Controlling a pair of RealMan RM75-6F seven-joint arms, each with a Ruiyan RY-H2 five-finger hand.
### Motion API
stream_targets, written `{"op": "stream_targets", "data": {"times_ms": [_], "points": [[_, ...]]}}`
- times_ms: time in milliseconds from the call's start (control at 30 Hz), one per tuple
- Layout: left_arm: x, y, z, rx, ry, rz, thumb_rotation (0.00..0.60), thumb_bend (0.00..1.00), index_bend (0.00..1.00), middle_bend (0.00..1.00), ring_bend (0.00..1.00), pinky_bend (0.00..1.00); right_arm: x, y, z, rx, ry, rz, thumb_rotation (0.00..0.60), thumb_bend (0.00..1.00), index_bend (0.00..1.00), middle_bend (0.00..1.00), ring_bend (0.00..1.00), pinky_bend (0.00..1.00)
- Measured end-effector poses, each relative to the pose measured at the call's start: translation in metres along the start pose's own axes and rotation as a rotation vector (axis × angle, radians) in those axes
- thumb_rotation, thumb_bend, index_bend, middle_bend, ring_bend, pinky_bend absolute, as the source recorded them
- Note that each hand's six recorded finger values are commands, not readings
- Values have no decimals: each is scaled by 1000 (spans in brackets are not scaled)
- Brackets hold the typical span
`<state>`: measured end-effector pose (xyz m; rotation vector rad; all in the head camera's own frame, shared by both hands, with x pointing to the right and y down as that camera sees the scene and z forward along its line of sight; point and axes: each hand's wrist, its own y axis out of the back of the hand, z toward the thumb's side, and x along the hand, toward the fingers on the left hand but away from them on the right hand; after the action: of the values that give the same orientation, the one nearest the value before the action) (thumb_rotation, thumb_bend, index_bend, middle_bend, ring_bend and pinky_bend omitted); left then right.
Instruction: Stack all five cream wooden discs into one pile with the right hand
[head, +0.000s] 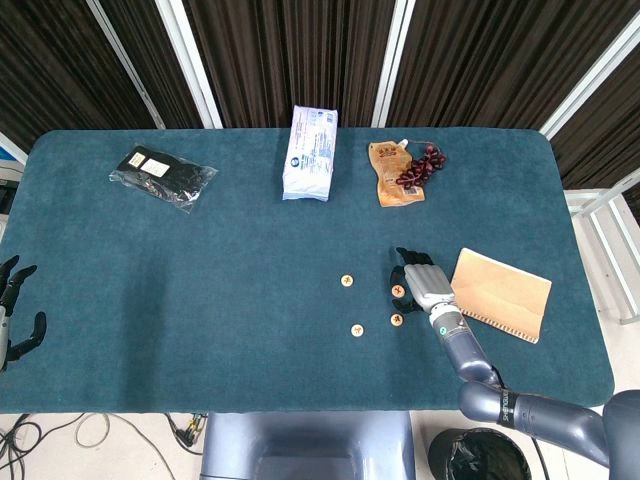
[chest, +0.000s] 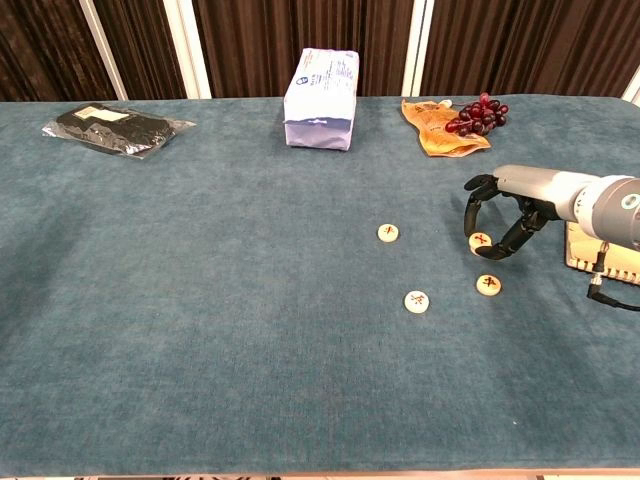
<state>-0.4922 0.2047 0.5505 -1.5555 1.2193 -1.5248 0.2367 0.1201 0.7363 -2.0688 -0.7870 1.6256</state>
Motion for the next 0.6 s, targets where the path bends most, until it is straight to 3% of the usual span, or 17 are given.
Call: {"op": "stream_targets", "data": {"times_ms": [600], "points": [[0, 0, 0, 1, 2, -1, 600, 467, 150, 0, 0, 0, 0, 2, 1, -6, 2, -8, 600, 407, 453, 0, 0, 0]]}}
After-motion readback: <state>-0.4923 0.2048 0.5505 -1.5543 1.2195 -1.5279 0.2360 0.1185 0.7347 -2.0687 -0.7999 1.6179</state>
